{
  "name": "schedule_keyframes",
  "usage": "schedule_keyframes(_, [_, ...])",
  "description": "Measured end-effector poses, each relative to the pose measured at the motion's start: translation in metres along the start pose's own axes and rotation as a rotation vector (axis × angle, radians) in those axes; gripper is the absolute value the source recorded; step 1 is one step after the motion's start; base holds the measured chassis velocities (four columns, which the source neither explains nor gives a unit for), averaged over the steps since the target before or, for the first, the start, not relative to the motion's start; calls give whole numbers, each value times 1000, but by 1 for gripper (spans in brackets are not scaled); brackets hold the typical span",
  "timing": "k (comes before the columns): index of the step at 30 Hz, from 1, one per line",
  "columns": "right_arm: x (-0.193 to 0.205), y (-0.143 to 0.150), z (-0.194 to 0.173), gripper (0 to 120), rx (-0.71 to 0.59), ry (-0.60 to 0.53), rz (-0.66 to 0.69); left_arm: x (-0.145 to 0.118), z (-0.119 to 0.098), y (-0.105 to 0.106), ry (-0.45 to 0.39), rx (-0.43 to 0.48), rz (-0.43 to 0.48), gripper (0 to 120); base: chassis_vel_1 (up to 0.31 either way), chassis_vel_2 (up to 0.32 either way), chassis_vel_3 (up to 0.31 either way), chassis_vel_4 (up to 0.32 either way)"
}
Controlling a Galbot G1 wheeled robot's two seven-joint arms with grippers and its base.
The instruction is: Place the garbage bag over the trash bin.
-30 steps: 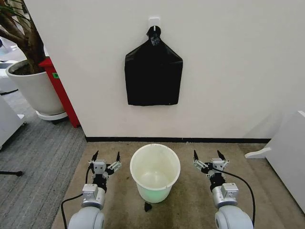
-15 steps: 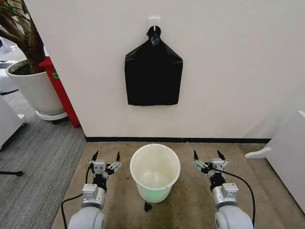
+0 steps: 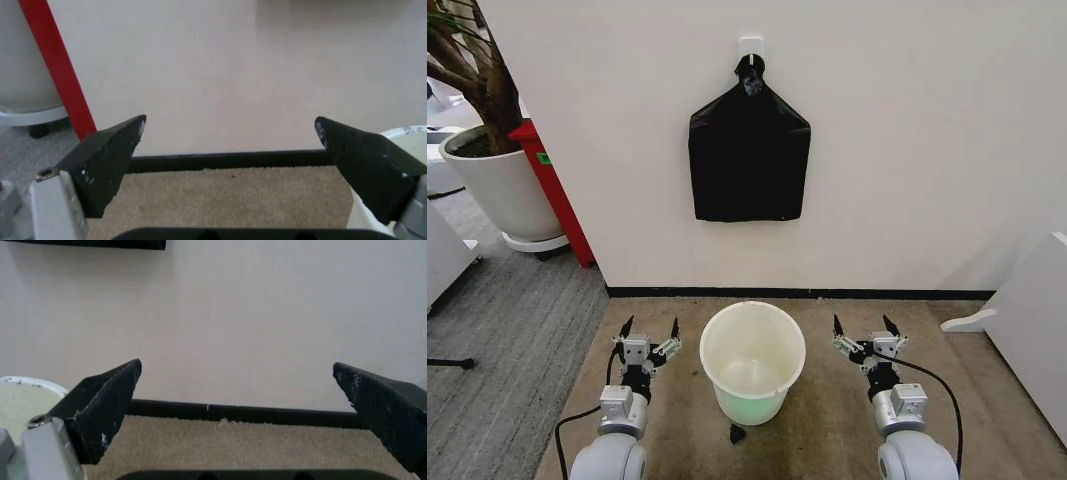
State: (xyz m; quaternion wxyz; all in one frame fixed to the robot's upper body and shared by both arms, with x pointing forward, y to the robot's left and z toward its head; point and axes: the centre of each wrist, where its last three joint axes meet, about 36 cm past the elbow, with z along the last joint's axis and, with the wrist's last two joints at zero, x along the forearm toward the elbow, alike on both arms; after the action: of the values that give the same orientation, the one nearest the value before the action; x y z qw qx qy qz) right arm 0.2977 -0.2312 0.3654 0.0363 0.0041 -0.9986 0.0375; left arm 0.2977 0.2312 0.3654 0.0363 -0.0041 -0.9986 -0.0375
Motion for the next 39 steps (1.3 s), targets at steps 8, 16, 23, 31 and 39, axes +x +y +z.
schedule_keyframes(8, [0, 0, 0, 100, 0, 0, 0, 0, 0, 0, 0, 0, 0, 100, 0, 0, 0, 0])
schedule_keyframes(16, [0, 0, 0, 100, 0, 0, 0, 0, 0, 0, 0, 0, 0, 100, 0, 0, 0, 0])
schedule_keyframes(23, [0, 0, 0, 100, 0, 0, 0, 0, 0, 0, 0, 0, 0, 100, 0, 0, 0, 0])
schedule_keyframes(31, [0, 0, 0, 100, 0, 0, 0, 0, 0, 0, 0, 0, 0, 100, 0, 0, 0, 0])
schedule_keyframes(39, [0, 0, 0, 100, 0, 0, 0, 0, 0, 0, 0, 0, 0, 100, 0, 0, 0, 0])
